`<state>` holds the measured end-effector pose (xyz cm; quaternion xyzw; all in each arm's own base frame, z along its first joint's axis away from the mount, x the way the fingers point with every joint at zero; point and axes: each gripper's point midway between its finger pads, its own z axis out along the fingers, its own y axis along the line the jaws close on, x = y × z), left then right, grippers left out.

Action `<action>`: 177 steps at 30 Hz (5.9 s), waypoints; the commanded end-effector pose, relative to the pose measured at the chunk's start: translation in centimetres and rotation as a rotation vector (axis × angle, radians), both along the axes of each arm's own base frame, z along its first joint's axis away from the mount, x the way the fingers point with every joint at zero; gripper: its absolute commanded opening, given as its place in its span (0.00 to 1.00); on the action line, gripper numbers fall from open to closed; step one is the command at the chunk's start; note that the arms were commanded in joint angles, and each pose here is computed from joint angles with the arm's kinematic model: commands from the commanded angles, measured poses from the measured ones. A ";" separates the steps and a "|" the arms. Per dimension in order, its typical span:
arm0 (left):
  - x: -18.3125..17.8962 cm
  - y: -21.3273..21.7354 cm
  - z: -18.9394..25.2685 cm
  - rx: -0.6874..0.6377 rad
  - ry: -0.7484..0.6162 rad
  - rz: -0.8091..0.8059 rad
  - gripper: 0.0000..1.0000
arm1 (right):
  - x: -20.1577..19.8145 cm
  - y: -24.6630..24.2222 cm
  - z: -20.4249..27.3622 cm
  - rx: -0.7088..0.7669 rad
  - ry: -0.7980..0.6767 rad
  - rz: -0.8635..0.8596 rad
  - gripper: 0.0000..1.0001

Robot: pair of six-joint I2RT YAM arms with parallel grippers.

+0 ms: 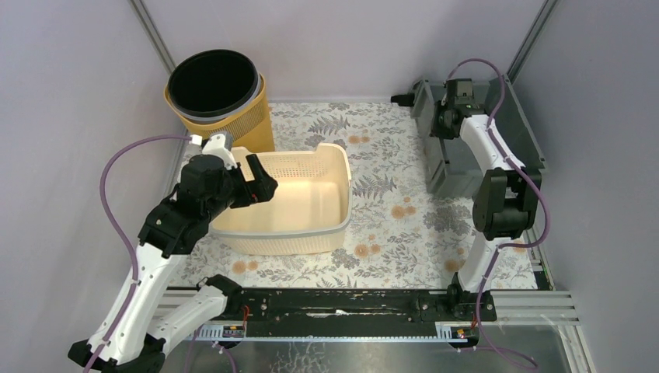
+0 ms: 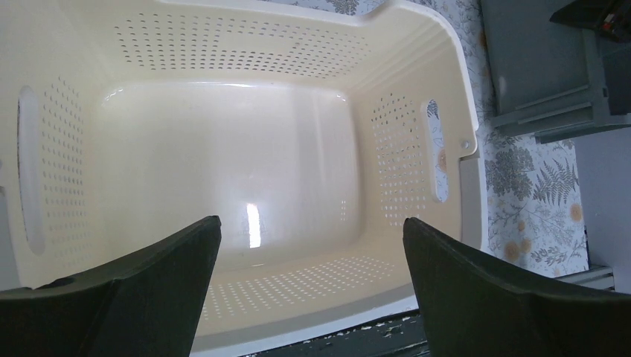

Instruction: Turn the large container upside down

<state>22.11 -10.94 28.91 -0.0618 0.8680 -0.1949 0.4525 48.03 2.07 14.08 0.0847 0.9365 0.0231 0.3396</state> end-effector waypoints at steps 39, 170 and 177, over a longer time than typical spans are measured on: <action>1.5 0.8 0.8 0.047 -0.014 0.057 1.00 | -29.8 30.4 15.4 0.146 -0.413 1.369 0.75; -6.4 3.7 13.5 -0.217 -0.482 0.040 1.00 | -20.9 36.8 28.1 1.144 -0.119 0.934 0.00; -6.4 3.8 13.2 -0.214 -0.478 0.042 1.00 | -20.6 37.1 27.4 1.411 -0.060 0.822 0.00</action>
